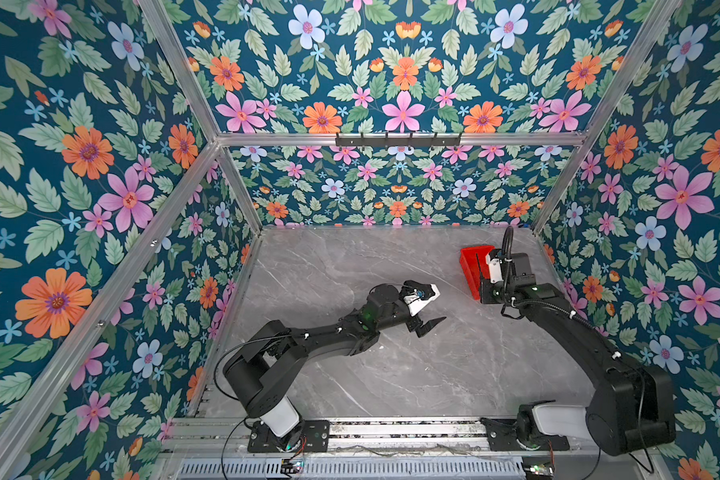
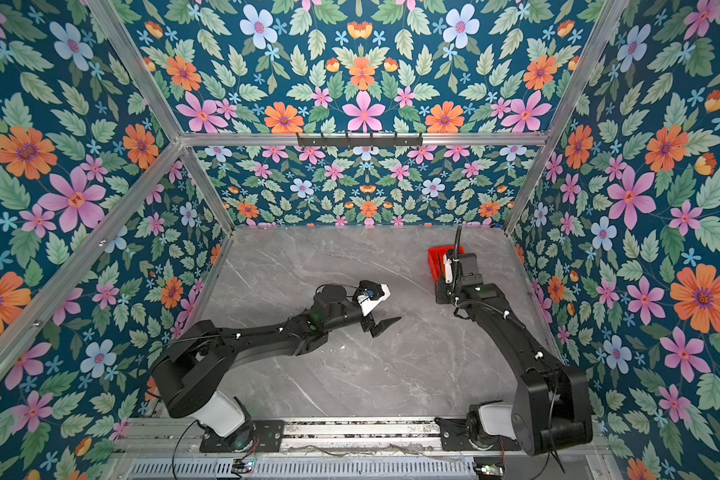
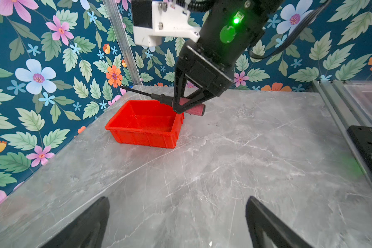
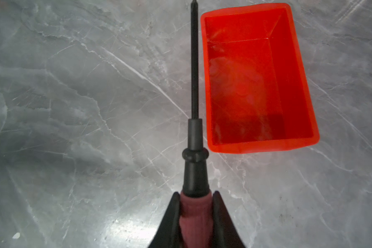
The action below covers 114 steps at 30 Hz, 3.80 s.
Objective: Put the screwdriver in the bin
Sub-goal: Place the screwdriver into the bin, then reset both arms
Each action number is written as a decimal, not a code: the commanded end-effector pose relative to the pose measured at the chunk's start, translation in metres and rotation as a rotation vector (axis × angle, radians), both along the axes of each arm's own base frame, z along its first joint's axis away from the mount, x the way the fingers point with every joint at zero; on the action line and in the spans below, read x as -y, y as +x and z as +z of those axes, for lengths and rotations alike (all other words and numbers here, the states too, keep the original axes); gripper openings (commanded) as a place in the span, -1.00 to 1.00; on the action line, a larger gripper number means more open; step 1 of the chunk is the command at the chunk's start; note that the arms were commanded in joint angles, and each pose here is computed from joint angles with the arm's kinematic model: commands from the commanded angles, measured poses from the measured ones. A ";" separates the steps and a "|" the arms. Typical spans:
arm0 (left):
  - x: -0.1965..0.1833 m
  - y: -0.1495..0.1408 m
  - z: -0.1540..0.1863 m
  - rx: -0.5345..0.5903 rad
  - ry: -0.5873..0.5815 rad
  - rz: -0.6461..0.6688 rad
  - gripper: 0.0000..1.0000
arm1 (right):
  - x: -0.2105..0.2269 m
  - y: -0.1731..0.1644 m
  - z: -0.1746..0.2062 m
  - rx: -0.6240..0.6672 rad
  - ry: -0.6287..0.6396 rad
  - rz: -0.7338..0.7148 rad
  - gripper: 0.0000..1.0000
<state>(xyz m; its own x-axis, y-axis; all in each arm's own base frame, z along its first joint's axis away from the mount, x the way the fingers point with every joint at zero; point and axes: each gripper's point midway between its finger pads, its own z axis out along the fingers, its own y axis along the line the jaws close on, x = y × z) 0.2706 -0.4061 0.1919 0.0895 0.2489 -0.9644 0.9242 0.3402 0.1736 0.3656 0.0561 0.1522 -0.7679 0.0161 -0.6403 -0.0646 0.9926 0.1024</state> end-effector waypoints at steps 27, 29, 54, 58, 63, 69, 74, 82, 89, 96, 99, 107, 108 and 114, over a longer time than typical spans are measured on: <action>0.023 0.018 -0.003 -0.001 -0.018 0.001 0.99 | 0.028 0.103 -0.084 -0.166 -0.029 0.035 -1.00; 0.023 0.018 -0.002 0.001 -0.020 0.001 0.99 | 0.028 0.105 -0.088 -0.179 -0.030 0.036 -1.00; 0.014 0.019 0.003 0.019 -0.021 0.033 0.99 | 0.034 0.110 -0.064 -0.111 -0.057 0.010 -0.04; 0.006 0.020 0.006 0.017 -0.029 0.053 1.00 | 0.036 0.103 -0.044 -0.061 -0.056 -0.004 0.12; -0.012 0.025 0.011 0.017 -0.044 0.097 0.99 | 0.033 0.089 -0.016 0.034 -0.040 -0.001 0.53; -0.038 0.031 0.014 0.021 -0.043 0.159 1.00 | 0.028 0.066 0.027 0.179 -0.012 0.019 0.89; -0.067 0.039 0.012 0.014 -0.036 0.216 0.99 | 0.022 0.045 0.054 0.317 -0.001 0.066 0.98; -0.135 0.053 0.011 -0.004 -0.054 0.372 1.00 | 0.015 0.001 0.070 0.439 -0.003 0.121 0.98; -0.210 0.063 0.008 0.004 -0.059 0.563 0.99 | 0.020 -0.028 0.045 0.484 -0.024 0.100 0.98; -0.291 0.074 -0.010 0.040 -0.035 0.838 0.99 | 0.039 -0.034 0.009 0.520 -0.048 -0.021 0.98; -0.325 0.077 -0.022 0.017 -0.062 0.966 0.99 | 0.043 -0.028 0.003 0.542 -0.051 -0.048 0.98; -0.404 0.074 -0.052 0.016 -0.029 1.301 0.99 | 0.050 -0.010 -0.026 0.534 -0.026 -0.102 0.99; -0.410 0.073 -0.054 0.024 -0.037 1.322 0.99 | 0.051 -0.008 -0.027 0.535 -0.024 -0.104 0.98; -0.429 0.085 -0.051 0.034 -0.138 1.336 0.99 | 0.057 0.002 -0.038 0.533 0.007 -0.109 0.98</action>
